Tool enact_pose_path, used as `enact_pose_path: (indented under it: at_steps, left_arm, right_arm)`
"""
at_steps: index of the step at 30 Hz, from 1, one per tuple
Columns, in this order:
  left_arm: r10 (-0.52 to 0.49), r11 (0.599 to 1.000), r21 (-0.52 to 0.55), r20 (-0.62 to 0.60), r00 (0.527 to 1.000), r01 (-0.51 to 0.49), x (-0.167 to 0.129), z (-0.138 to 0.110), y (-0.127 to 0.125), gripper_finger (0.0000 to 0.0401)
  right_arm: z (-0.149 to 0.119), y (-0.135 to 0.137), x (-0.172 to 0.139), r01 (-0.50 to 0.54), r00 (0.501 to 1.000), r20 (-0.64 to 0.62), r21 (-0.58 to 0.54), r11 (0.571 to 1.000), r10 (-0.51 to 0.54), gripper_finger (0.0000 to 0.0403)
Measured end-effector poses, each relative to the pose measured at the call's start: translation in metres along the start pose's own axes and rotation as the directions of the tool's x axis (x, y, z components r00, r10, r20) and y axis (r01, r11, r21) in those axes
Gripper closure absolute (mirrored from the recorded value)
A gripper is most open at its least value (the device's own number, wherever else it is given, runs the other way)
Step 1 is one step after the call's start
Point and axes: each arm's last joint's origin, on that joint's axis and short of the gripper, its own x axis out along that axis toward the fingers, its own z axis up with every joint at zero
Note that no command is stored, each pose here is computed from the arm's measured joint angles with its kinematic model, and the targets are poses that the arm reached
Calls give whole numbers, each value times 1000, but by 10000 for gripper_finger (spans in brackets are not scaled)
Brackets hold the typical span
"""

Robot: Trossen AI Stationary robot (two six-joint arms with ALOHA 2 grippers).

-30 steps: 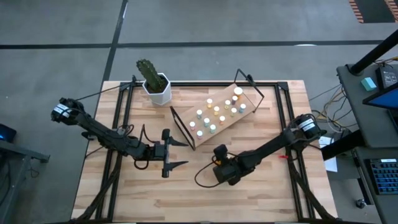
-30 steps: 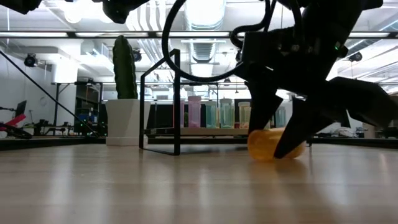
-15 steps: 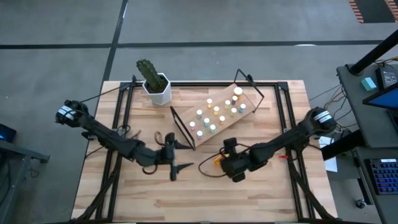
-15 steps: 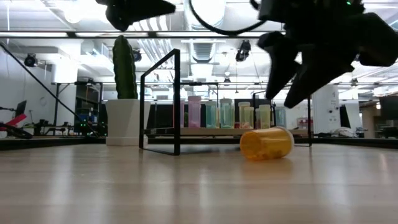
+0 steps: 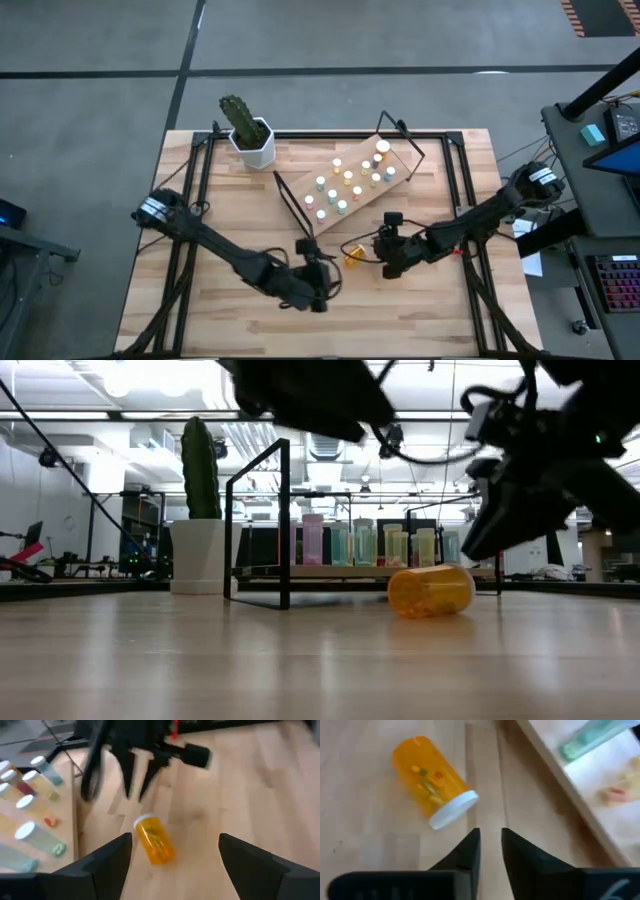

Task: Pick and place medicine bottles onto shelf by color
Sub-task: Put the orange pill bottle on the shelf aligned with the other orange pill bottle

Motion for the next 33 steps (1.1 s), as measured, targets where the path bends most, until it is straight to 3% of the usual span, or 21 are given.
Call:
enact_pose_path:
  at_steps: [10,18,33]
  left_arm:
    - [89,995,-32,-53,995,-91,51,-24,-25,121]
    - [106,992,-64,-98,990,-112,68,-45,-29,121]
    - [99,995,29,-168,981,-96,77,-71,-21,121]
  right_arm:
    - [-11,15,25,-27,997,73,30,999,25,390]
    - [-5,39,35,-155,975,160,2,988,153,394]
    - [12,59,45,-163,973,156,-39,986,167,394]
